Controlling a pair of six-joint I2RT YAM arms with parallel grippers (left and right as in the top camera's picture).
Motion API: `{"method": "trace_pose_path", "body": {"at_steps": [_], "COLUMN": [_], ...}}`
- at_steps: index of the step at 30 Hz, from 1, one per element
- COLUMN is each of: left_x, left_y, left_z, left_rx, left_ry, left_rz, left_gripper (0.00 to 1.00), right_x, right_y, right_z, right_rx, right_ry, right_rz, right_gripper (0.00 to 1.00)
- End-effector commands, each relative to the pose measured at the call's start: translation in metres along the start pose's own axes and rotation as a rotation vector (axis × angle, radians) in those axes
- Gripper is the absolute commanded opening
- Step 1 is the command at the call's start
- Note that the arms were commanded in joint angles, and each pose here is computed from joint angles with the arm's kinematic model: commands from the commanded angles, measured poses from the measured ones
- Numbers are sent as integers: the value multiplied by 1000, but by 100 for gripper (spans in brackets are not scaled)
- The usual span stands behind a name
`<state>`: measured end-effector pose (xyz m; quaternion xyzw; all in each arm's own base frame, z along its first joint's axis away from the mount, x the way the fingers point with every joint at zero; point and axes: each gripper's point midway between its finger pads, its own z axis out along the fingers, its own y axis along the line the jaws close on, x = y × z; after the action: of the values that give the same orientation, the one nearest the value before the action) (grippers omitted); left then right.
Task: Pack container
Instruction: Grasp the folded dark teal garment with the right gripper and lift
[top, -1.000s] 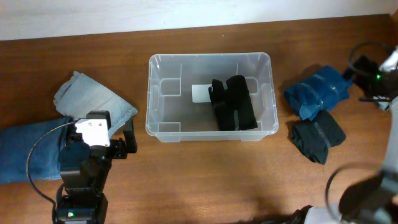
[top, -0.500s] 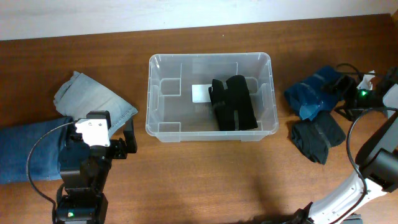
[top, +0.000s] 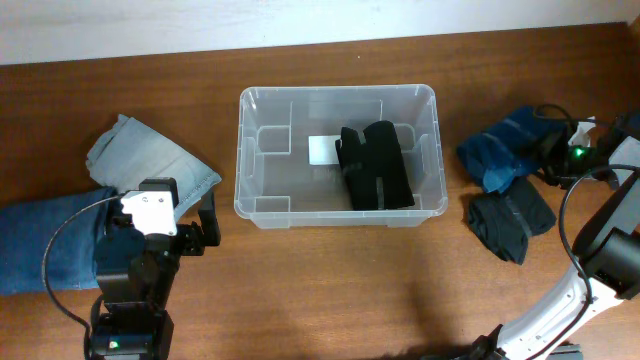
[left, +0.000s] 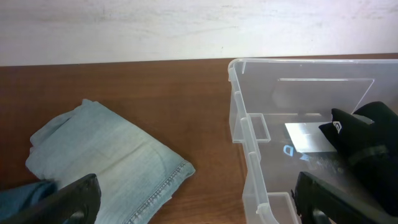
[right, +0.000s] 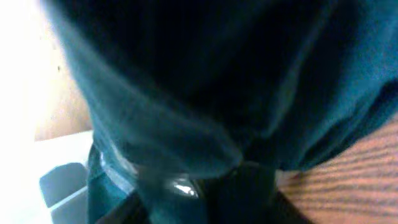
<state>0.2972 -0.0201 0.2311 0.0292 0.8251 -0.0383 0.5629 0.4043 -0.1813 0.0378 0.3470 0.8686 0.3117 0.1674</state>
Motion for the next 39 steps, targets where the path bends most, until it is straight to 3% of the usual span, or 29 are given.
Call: {"method": "trace_pose_path", "body": {"at_steps": [1,5,12,16,22,28,39], "left_x": [-10,-10,-10,-10,-10,-10,-9], "left_y": [-3,-3,-3,-3,-3,-3,-3], "left_z": [-3,-3,-3,-3,-3,-3,-3], "left_rx": [14,14,14,14,14,14,14], "left_ry": [-21,-21,-22,-22,-22,-21,-15], "left_rz": [0,0,1,1,0,0,0], "left_gripper": [99,99,99,99,99,99,99], "right_x": [4,-3,-10,19,104,185,285], "right_y": [0,15,111,184,283,327,340], "right_z": [5,-11,-87,-130,-160,-120,32], "right_rx": [-16,-21,-59,-97,-218,-320,-293], "right_ry": [16,-27,-210,-301,-326,-122,311], "right_rz": [-3,-74,-346,-549,-822,-954,-881], "right_gripper": [27,16,15,15,16,16,14]}}
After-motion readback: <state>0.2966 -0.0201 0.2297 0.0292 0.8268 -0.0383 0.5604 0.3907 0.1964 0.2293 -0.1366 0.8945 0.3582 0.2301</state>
